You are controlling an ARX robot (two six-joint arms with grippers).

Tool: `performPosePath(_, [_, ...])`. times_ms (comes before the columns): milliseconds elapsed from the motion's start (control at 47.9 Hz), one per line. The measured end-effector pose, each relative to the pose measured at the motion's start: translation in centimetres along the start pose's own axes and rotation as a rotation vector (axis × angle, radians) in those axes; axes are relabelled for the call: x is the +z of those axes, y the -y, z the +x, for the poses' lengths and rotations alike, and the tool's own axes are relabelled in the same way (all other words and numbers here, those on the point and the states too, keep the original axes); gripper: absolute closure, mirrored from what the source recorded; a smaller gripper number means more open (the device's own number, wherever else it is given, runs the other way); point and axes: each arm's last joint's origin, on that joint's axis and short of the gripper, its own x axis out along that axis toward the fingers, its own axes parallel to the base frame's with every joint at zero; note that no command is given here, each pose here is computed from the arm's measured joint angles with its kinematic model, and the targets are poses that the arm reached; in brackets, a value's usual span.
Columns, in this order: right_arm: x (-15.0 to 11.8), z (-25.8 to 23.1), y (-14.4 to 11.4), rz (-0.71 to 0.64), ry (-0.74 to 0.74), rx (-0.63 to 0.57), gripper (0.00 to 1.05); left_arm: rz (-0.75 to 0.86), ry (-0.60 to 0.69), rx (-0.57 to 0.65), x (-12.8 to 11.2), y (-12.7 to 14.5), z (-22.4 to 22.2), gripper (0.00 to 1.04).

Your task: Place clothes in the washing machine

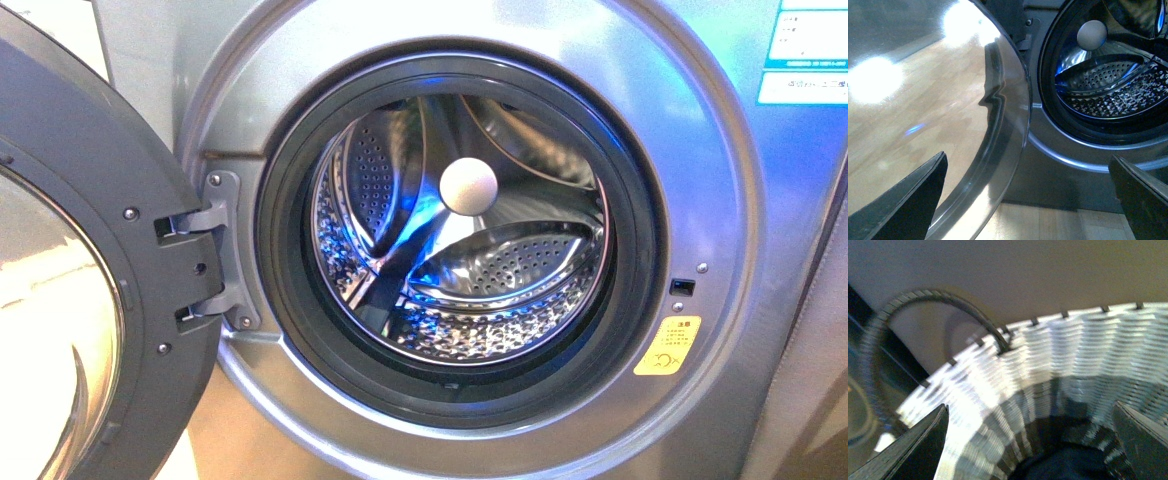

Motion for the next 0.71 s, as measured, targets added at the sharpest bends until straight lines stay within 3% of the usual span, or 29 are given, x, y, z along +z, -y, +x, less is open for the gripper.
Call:
performPosePath(334, [-7.6, 5.4, 5.4, 0.027, -0.240, -0.183, 0.08, 0.000, 0.000, 0.000, 0.0, 0.0, 0.0, 0.06])
performPosePath(710, [-16.2, 10.0, 7.9, -0.024, -0.454, -0.215, 0.08, 0.000, 0.000, 0.000, 0.0, 0.0, 0.0, 0.06])
